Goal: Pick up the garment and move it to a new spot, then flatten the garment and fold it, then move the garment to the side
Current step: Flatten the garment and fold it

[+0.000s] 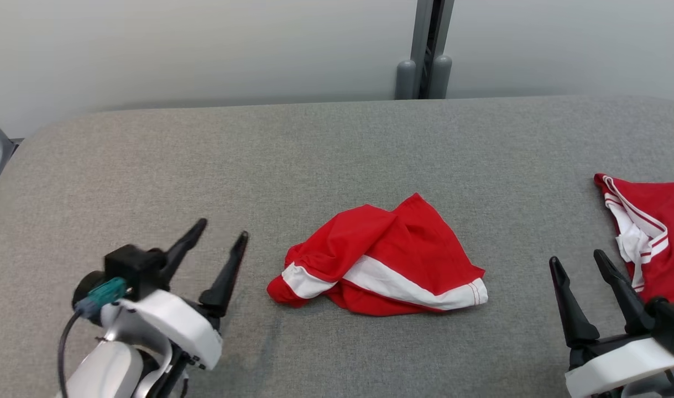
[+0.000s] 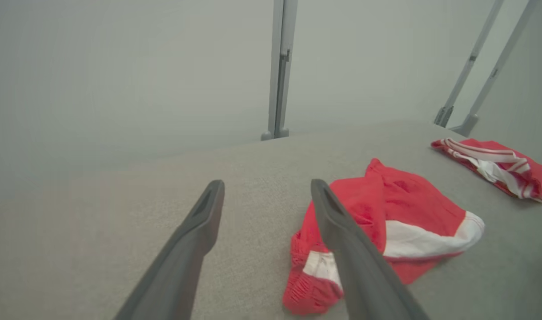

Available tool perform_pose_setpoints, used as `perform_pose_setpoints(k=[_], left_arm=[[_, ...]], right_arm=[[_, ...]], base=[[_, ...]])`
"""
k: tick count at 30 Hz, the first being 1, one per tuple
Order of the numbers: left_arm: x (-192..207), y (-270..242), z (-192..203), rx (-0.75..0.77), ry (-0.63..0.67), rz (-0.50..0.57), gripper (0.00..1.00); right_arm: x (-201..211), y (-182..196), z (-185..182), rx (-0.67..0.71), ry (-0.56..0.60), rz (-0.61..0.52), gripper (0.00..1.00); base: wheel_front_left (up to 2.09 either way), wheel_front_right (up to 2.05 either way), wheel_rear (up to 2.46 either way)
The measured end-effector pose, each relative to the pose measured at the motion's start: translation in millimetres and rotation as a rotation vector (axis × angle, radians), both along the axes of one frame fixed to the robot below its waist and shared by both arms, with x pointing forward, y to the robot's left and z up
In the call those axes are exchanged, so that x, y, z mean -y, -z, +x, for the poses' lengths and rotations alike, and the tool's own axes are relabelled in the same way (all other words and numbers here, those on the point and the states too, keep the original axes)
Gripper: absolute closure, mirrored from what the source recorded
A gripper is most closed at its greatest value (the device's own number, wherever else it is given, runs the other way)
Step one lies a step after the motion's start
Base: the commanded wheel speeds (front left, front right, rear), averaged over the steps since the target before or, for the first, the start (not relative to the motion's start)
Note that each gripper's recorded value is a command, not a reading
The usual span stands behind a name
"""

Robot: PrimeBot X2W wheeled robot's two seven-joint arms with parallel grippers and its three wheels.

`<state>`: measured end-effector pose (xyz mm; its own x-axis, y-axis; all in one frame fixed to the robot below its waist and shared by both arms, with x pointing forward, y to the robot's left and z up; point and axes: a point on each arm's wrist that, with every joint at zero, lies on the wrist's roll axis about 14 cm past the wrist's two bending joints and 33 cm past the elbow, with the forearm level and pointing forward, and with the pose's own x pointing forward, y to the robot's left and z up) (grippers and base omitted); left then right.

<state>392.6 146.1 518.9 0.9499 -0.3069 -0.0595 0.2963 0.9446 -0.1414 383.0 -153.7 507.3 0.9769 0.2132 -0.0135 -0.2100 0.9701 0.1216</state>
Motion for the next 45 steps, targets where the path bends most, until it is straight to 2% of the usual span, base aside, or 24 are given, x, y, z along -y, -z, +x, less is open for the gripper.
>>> perform_pose_setpoints(k=[6, 11, 12, 13, 14, 15, 16, 20, 30, 33, 34, 35, 36, 41, 45], left_arm=[[58.3, 55.4, -2.3, -0.256, 0.236, 0.019, 0.00], [73.1, 80.9, 2.1, -0.345, 0.294, 0.034, 0.00], [73.7, 85.5, 3.3, -0.359, 0.297, 0.036, 0.19], [74.1, 90.6, 3.9, -0.375, 0.302, 0.044, 0.53], [74.2, 96.1, 4.1, -0.397, 0.307, 0.052, 0.67], [74.2, 100.5, 4.3, -0.415, 0.310, 0.057, 0.76], [74.7, 104.1, 4.2, -0.427, 0.314, 0.059, 1.00], [77.1, 110.9, 4.6, -0.455, 0.330, 0.065, 1.00], [73.4, 107.8, 11.6, -0.421, 0.324, 0.059, 1.00], [72.5, 106.9, 12.6, -0.414, 0.320, 0.056, 1.00], [71.7, 107.2, 12.4, -0.414, 0.318, 0.055, 1.00], [71.1, 106.1, 13.0, -0.407, 0.314, 0.052, 1.00], [69.9, 104.7, 14.1, -0.399, 0.309, 0.049, 1.00], [66.2, 90.9, 21.8, -0.331, 0.281, 0.025, 1.00], [61.6, 63.2, 34.5, -0.224, 0.244, 0.011, 1.00]], right_arm=[[-0.1, 9.8, 3.4, -0.026, 0.004, 0.006, 0.00], [3.7, 21.0, 4.8, -0.056, 0.018, 0.008, 0.00], [3.8, 22.8, 5.8, -0.061, 0.018, 0.008, 0.00], [4.3, 24.7, 6.3, -0.066, 0.020, 0.007, 0.00], [4.4, 26.8, 6.6, -0.073, 0.020, 0.007, 0.00], [4.4, 29.2, 6.7, -0.080, 0.019, 0.008, 0.00], [3.7, 31.8, 7.1, -0.088, 0.016, 0.009, 0.00], [-7.3, 43.0, 8.4, -0.128, -0.021, 0.009, 0.00], [-65.0, 84.2, 11.2, -0.294, -0.231, -0.025, 0.00], [-72.5, 92.3, 11.3, -0.326, -0.263, -0.029, 0.00], [-75.8, 94.9, 11.8, -0.336, -0.276, -0.030, 0.32], [-78.1, 98.3, 11.8, -0.353, -0.288, -0.033, 0.69], [-79.3, 99.7, 12.3, -0.360, -0.294, -0.031, 1.00], [-74.6, 89.4, 19.7, -0.322, -0.289, -0.015, 1.00], [-62.7, 54.2, 33.7, -0.198, -0.250, 0.022, 1.00]], base=[[0.00, 0.00, 0.00], [0.00, 0.00, 0.00], [0.00, 0.00, 0.00], [0.00, 0.00, 0.00], [0.00, 0.00, 0.00], [0.00, 0.00, 0.00], [0.00, 0.00, 0.00], [0.00, 0.00, 0.00], [0.00, 0.00, 0.00], [0.00, 0.00, 0.00], [0.00, 0.00, 0.00], [0.00, 0.00, 0.00], [0.00, 0.00, 0.00], [0.00, 0.00, 0.00], [0.00, 0.00, 0.00]])
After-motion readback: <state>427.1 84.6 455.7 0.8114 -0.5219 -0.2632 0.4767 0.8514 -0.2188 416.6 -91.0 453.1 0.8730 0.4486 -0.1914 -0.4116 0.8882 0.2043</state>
